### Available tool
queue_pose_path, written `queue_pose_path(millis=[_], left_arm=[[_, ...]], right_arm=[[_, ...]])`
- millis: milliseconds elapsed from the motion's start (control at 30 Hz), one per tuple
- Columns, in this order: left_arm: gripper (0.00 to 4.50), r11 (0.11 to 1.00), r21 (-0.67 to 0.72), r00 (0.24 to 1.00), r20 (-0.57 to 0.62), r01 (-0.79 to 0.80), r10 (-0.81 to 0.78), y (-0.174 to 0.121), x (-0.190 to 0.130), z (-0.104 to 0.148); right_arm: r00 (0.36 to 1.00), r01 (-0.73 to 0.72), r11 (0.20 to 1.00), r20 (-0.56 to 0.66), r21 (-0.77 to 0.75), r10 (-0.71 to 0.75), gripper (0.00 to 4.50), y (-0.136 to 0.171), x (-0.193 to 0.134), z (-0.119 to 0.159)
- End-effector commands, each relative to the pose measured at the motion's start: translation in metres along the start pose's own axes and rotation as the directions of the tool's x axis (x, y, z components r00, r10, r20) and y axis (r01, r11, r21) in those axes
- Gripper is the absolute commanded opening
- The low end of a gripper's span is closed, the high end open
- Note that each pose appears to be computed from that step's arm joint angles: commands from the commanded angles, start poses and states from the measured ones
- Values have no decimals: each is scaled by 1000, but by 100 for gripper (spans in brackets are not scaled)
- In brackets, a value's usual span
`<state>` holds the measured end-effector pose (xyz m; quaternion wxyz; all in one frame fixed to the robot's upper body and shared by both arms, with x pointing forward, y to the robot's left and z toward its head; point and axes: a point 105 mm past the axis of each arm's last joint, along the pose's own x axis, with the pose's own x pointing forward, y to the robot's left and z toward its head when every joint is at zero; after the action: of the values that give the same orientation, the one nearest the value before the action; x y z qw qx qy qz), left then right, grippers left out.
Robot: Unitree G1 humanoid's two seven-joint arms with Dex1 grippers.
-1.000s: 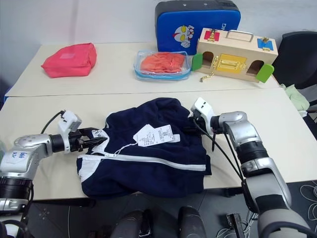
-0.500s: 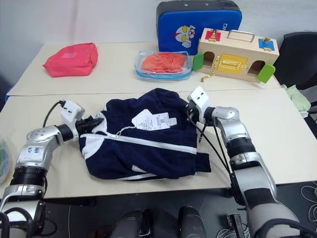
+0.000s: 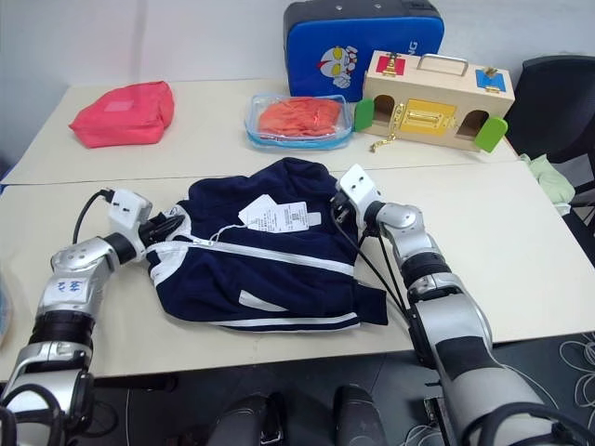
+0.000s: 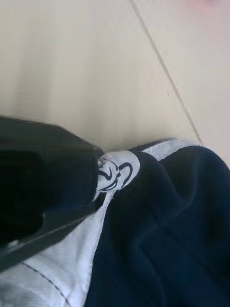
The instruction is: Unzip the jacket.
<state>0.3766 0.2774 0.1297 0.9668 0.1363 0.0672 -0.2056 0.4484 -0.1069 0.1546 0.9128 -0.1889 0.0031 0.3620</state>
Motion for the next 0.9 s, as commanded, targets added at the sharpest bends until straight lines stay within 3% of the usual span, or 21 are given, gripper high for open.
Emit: queue_pose_path(millis=[33, 100, 133, 167, 333, 433, 467, 600, 767, 900], left_arm=[[175, 995, 78, 995, 61, 69, -74, -1, -27, 22], [234, 990, 109, 994, 64, 87, -94, 1, -43, 25], [236, 990, 123, 995, 56, 69, -77, 9, -54, 24], [237, 990, 132, 997, 48, 56, -63, 16, -63, 23], [353, 958, 250, 990, -23, 141, -140, 17, -103, 11], [449, 928, 306, 975, -3, 213, -222, 6, -117, 16], [450, 910, 334, 965, -2, 247, -261, -1, -121, 18], [450, 827, 393, 912, -91, 402, -401, -30, -129, 12], [450, 725, 416, 830, -170, 549, -531, -69, -122, -4], [450, 732, 405, 833, -185, 548, -521, -85, -102, -20]], right_arm=[[991, -59, 998, 122, -7, 59, 242, -21, -25, 34], [981, -112, 994, 157, -19, 113, 307, -26, -42, 42], [977, -139, 990, 161, -33, 143, 314, -30, -56, 43], [974, -162, 986, 154, -39, 166, 351, -33, -68, 41], [933, -337, 940, 153, 54, 326, 362, -25, -121, 35], [884, -468, 882, 51, 63, 465, 421, -1, -146, 25], [874, -487, 873, 33, 44, 485, 448, 6, -152, 23], [824, -561, 826, -58, 46, 563, 448, 38, -172, 7], [730, -632, 751, -179, 190, 659, 448, 87, -192, -26], [770, -543, 803, -236, 244, 592, 448, 96, -180, -44]])
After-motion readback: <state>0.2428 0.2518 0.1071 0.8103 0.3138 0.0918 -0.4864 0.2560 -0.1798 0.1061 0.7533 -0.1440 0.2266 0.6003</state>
